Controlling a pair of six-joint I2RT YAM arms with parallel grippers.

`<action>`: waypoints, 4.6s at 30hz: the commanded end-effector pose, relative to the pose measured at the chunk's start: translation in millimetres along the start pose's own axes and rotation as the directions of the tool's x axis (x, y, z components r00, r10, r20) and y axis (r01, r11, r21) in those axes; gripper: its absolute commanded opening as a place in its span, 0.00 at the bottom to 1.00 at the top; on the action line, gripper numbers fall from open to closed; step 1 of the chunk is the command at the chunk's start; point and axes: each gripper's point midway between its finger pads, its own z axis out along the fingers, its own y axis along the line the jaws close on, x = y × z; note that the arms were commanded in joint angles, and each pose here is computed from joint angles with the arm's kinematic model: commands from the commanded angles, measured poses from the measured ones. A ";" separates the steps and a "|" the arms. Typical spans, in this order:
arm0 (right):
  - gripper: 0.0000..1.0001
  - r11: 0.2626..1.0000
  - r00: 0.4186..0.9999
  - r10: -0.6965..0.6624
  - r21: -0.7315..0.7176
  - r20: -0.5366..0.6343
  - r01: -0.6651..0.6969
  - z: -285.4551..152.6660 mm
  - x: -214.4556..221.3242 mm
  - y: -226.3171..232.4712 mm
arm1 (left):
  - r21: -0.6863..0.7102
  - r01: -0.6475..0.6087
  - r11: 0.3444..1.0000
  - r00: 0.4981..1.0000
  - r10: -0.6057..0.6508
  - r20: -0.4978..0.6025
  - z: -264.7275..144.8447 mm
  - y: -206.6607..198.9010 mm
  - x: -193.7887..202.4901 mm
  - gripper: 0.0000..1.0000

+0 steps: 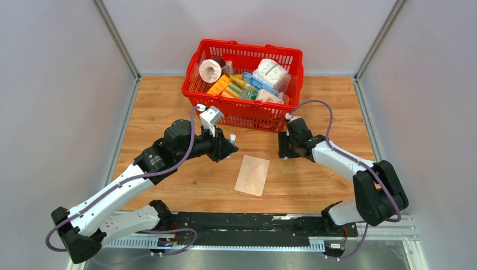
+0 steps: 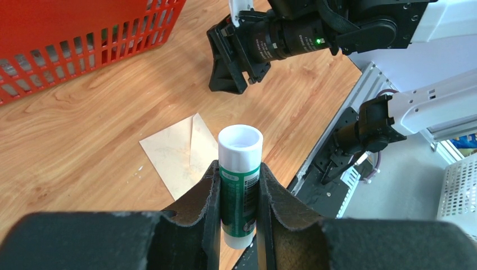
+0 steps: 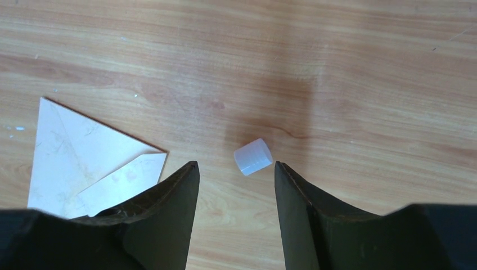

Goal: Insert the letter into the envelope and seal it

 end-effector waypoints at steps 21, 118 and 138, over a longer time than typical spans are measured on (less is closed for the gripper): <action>0.51 0.994 0.994 0.024 0.108 -0.108 -0.012 22.7 8.0 -10.4 | 0.020 -0.030 0.999 0.999 0.030 0.044 -8.6 -8.0 -21.6 0.00; 0.30 0.648 0.652 0.741 -0.084 -0.164 -0.757 -26.5 90.2 31.7 | -0.029 0.172 0.985 0.985 -0.172 0.029 37.1 19.9 16.7 0.00; 0.34 0.508 0.513 0.857 0.262 -0.054 -0.821 -22.3 108.8 32.9 | -0.027 0.169 0.985 0.985 -0.168 0.045 31.7 18.9 14.9 0.00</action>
